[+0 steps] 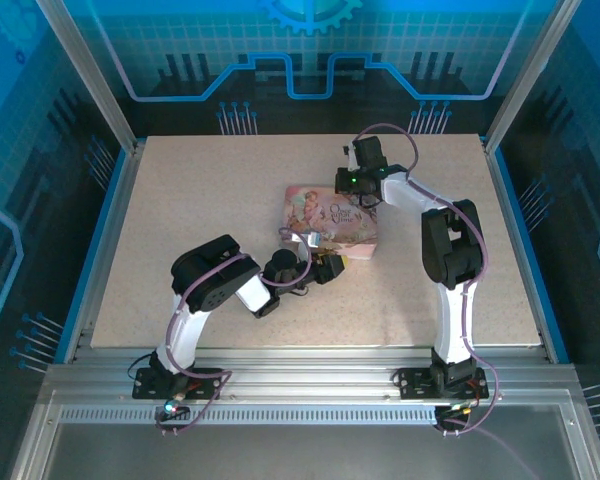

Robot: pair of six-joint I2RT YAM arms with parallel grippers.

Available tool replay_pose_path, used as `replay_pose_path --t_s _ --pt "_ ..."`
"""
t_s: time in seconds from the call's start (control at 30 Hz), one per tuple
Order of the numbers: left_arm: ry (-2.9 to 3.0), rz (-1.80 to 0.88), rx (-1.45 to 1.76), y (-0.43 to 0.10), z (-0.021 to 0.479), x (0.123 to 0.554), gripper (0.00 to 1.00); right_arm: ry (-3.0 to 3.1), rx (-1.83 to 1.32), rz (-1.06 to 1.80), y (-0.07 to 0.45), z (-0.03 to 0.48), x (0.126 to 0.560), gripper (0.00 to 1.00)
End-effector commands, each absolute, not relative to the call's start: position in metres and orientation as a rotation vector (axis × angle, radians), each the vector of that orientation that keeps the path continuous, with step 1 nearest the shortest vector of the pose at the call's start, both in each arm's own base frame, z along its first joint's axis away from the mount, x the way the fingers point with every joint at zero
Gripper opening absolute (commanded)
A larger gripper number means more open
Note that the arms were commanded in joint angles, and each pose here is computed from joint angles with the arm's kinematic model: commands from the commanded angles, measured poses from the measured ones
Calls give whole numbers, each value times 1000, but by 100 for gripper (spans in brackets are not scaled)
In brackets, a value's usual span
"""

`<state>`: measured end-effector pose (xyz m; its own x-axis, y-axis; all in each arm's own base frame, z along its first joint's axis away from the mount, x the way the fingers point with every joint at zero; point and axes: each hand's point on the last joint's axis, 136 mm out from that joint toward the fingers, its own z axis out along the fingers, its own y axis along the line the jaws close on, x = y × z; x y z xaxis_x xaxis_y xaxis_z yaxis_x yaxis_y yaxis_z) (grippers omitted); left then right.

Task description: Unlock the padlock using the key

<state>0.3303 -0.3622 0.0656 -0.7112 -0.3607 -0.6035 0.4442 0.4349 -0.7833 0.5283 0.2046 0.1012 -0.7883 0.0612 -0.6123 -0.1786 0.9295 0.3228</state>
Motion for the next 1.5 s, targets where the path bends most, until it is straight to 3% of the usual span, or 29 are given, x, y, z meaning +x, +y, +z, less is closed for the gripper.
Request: replay_pose_path --t_s 0.0,0.2,0.63,1.1,1.37,1.47 --pt "1973 -1366 18 -362 54 335 46 2483 -111 515 214 98 510 0" --pt "2008 -1350 -24 -356 46 337 43 2483 -117 511 213 98 509 0" --pt "2150 -1272 -123 -328 21 333 48 2481 -116 521 214 98 507 0" --pt "2241 -1199 -166 -314 10 331 31 2472 -113 532 216 99 506 0" --pt "2272 -1179 -193 -303 3 327 36 2469 -119 536 217 99 505 0" --pt "2277 -1176 -208 -299 2 326 33 2470 -118 539 217 99 505 0"
